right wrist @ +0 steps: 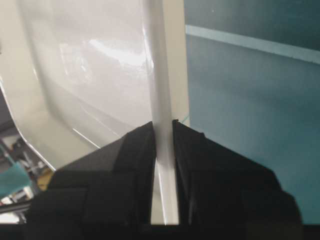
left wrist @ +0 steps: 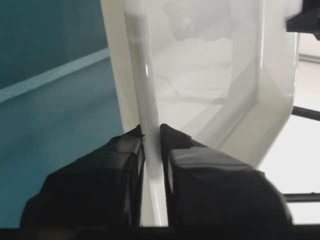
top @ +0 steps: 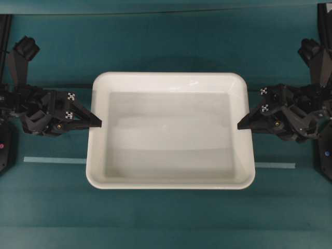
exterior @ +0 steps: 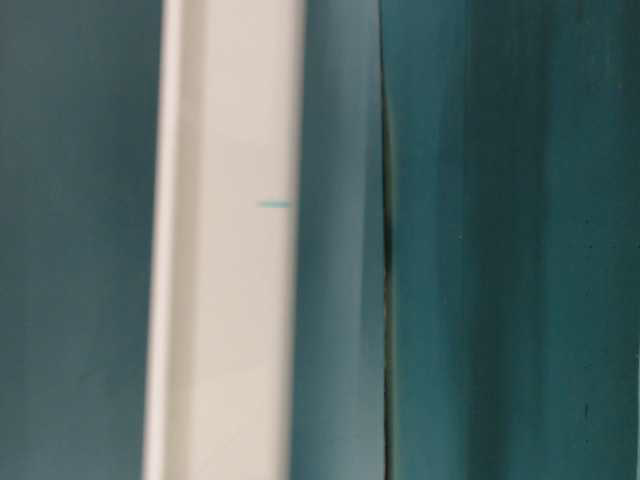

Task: Lift the white case with both hands.
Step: 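Raise both grippers together, lifting the white tray off the table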

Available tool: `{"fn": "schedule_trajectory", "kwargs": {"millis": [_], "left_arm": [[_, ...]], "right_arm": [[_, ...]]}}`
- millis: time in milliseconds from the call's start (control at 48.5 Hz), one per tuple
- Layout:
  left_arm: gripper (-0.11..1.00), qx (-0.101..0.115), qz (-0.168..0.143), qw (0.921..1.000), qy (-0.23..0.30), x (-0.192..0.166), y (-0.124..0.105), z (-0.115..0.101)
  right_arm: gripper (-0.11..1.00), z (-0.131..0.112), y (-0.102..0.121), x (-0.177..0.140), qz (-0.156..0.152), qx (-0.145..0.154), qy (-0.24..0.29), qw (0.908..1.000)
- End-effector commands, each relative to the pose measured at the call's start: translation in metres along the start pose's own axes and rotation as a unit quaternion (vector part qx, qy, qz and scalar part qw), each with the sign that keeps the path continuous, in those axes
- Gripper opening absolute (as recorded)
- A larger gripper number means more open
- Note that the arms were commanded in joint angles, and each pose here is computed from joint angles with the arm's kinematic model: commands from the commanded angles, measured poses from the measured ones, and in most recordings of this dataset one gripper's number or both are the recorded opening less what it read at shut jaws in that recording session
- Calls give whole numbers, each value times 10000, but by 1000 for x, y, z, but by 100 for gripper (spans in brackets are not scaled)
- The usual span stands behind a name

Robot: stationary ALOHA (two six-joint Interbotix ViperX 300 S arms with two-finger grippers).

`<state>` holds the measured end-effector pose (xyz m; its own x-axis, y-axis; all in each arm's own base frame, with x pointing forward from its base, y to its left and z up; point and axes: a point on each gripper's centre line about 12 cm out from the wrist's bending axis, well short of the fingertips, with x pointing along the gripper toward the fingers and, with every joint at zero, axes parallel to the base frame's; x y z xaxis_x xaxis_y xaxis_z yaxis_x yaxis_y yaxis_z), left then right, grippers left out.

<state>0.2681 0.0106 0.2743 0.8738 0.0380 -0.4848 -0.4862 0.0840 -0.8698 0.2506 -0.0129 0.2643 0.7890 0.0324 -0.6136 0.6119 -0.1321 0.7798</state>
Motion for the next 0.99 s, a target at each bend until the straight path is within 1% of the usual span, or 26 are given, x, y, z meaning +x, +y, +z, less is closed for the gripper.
{"fn": "schedule_trajectory", "kwargs": {"millis": [0, 103, 186, 310, 433, 598, 743, 908, 970], "left_arm": [[9, 39, -284, 9996, -16, -4, -25, 1], [9, 47, -262, 9996, -1, -10, -40, 2], [9, 67, -167, 9998, 42, -14, -49, 0], [7, 85, -149, 9998, 93, -22, -65, -1], [7, 96, -274, 9995, 106, -36, -85, -1], [7, 95, -334, 9994, 87, -46, -103, 2], [7, 59, -433, 9990, 74, -57, -119, 3], [7, 8, -428, 9991, 26, -73, -136, 8], [7, 3, -489, 9988, 31, -77, -144, 9]], "right_arm": [[12, -3, 19, -7, 145, -17, 40, 9999], [12, -7, 34, -17, 236, -28, 112, 9997], [12, -9, 44, -24, 347, 42, 132, 9993], [12, -11, 56, -35, 542, 166, 163, 9983], [12, -14, 72, -49, 782, 217, 205, 9965], [12, -19, 94, -68, 945, 157, 280, 9950], [12, -22, 114, -83, 1179, 106, 311, 9925], [12, -25, 123, -92, 1171, 72, 345, 9925], [12, -25, 124, -94, 1170, 61, 358, 9925]]}}
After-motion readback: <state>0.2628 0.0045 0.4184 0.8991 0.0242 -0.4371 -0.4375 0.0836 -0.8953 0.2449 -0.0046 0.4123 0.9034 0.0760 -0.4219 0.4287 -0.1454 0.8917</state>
